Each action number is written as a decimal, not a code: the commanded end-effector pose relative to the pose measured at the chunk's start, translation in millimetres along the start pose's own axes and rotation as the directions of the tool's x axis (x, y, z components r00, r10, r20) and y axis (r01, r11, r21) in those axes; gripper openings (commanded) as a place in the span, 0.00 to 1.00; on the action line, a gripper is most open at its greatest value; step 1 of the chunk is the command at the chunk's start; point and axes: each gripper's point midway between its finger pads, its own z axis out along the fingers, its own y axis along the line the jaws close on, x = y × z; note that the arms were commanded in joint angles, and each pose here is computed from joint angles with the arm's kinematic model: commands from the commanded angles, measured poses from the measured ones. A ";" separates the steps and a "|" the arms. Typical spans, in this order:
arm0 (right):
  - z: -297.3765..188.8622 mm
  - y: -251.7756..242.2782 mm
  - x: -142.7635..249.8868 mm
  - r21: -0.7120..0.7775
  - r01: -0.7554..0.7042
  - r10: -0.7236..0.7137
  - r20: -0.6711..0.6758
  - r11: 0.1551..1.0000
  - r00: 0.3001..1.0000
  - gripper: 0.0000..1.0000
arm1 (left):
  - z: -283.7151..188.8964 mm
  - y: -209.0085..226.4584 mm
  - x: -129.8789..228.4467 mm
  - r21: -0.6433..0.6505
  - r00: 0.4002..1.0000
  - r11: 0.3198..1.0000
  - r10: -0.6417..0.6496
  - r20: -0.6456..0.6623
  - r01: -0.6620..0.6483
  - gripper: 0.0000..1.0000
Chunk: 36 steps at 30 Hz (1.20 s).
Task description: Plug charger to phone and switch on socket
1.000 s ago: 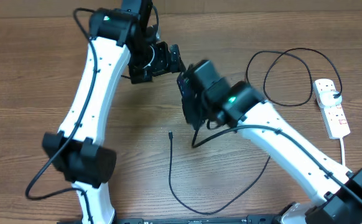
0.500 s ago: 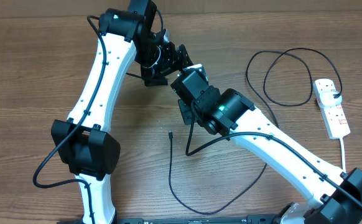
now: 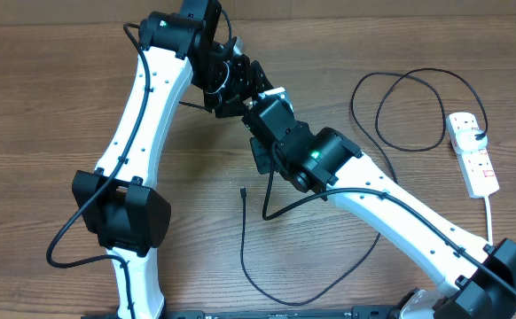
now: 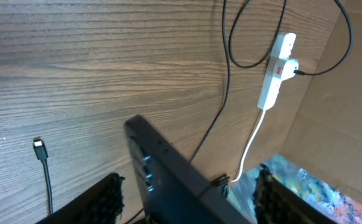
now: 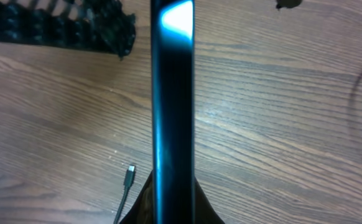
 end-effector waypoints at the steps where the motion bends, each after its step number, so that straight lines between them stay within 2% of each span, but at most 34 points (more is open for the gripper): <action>1: -10.8 8.4 -27.7 -0.043 0.007 -0.003 0.096 0.999 0.995 0.04 | 13.6 -20.2 26.2 0.027 0.994 0.996 0.084 -0.073 -0.082 0.54; 3: -11.3 14.0 -28.8 -0.069 0.044 -0.037 0.101 0.997 0.994 0.04 | 14.1 -22.1 27.0 0.034 0.993 0.996 0.087 -0.076 -0.085 0.44; 5: -12.2 22.6 -29.8 -0.113 0.087 -0.075 0.106 0.990 0.991 0.04 | 15.8 -23.9 28.5 0.033 0.992 0.995 0.095 -0.078 -0.093 0.40; 10: -12.7 24.5 -31.7 -0.121 0.093 -0.079 0.114 0.988 0.990 0.04 | 19.1 -26.1 31.7 0.025 0.991 0.994 0.106 -0.082 -0.104 0.23; 19: -13.2 25.6 -35.0 -0.121 0.114 -0.098 0.131 0.986 0.987 0.04 | 19.4 -25.6 28.9 0.020 0.991 0.994 0.112 -0.070 -0.110 0.13; 25: -14.4 28.1 -41.6 -0.099 0.286 -0.266 0.178 0.953 0.947 0.04 | 19.9 -30.3 19.6 0.032 0.989 0.990 0.141 -0.032 -0.140 0.20; 29: -14.8 29.1 -44.5 -0.073 0.410 -0.389 0.202 0.909 0.899 0.04 | 20.1 -34.3 15.0 0.043 0.988 0.988 0.151 -0.012 -0.151 0.35; 32: -15.2 29.7 -46.0 -0.059 0.470 -0.449 0.213 0.881 0.868 0.04 | 20.2 -35.8 13.0 0.047 0.988 0.987 0.156 -0.003 -0.156 0.54; 34: -15.4 30.2 -46.7 -0.055 0.487 -0.466 0.218 0.871 0.858 0.04 | 20.2 -36.6 12.0 0.049 0.987 0.986 0.159 0.002 -0.159 0.58; 36: -15.4 30.1 -46.6 -0.055 0.487 -0.466 0.217 0.872 0.858 0.04 | 20.1 -37.3 10.9 0.052 0.987 0.985 0.162 0.006 -0.162 0.57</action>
